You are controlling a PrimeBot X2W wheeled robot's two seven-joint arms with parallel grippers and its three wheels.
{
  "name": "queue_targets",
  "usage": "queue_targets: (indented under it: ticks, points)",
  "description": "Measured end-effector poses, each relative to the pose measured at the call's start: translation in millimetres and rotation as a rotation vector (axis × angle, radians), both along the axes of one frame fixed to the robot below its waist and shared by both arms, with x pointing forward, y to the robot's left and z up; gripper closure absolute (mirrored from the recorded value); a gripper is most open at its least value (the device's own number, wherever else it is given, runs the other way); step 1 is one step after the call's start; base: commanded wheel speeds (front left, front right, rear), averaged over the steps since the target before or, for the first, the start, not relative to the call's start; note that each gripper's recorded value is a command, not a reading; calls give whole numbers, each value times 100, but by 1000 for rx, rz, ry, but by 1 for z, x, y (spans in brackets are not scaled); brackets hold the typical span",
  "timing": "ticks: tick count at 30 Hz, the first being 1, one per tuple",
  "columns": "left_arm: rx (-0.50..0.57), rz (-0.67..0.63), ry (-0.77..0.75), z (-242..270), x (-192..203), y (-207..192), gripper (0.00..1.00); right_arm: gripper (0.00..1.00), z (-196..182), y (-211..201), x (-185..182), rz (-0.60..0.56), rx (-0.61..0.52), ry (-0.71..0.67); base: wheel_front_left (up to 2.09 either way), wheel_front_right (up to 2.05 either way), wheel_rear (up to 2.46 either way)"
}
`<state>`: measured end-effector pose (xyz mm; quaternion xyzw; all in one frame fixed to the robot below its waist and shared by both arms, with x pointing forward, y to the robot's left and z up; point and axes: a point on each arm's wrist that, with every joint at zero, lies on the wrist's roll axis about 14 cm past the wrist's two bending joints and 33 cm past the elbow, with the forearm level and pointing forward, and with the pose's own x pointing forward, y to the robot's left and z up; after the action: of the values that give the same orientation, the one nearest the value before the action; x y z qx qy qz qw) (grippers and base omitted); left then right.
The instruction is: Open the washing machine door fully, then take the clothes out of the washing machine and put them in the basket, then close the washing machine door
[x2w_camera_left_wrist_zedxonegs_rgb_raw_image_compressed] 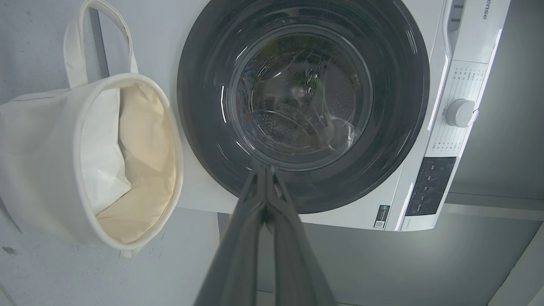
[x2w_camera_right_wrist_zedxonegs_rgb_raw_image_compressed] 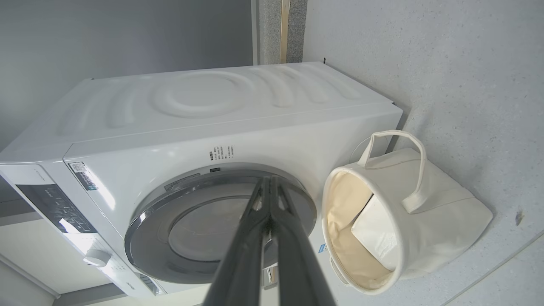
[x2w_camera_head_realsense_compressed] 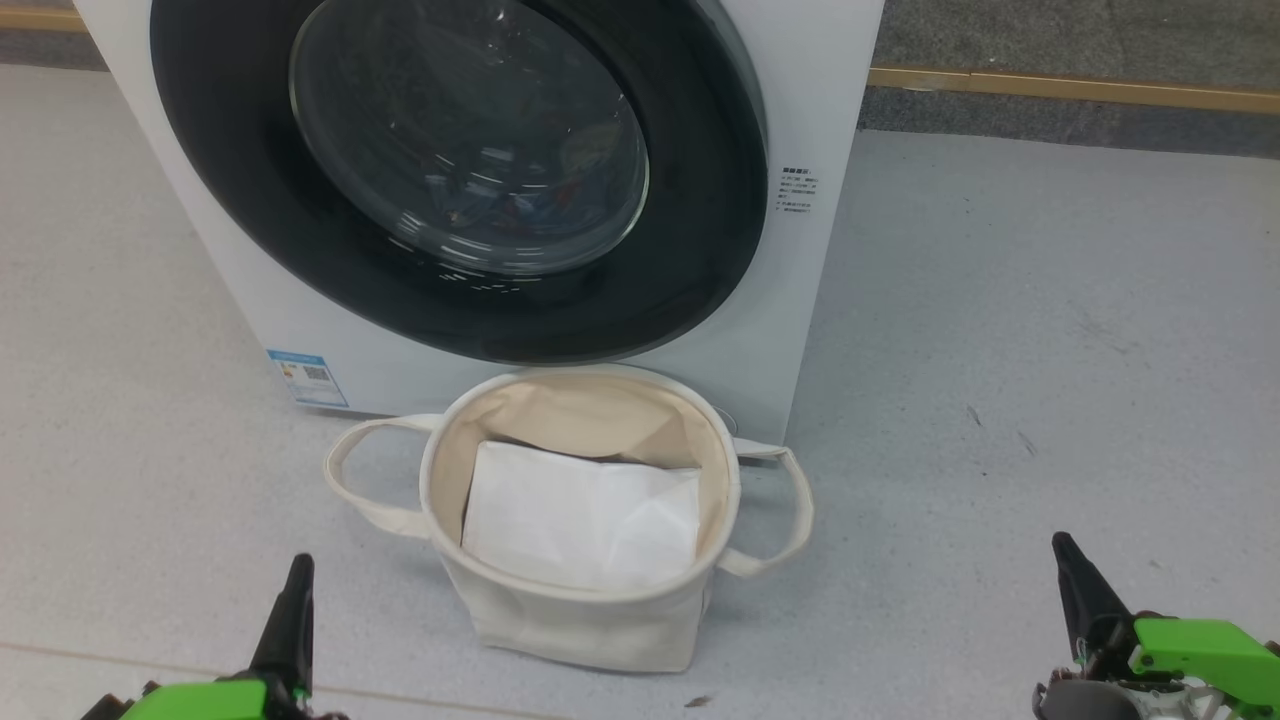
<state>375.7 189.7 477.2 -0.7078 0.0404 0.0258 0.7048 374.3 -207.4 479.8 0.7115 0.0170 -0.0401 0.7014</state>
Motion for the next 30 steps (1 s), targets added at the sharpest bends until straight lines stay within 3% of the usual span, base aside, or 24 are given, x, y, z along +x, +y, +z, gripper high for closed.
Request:
queue_targets:
  ticks: [15,16,22,30]
  points:
    - [0,0,0,0,0,0,100,100,0,0,0,0,0,0,0,0,0]
    - [-1,1,10,-3,-1,0,0,0,-3,0,-1,0,2,10,0,0,0]
    - [-13,7,134,-43,-23,-1,0,0,-42,2,-22,-7,18,131,0,0,0]
    - [4,31,119,-38,-22,3,0,0,-35,0,-18,-20,-5,111,0,0,0]
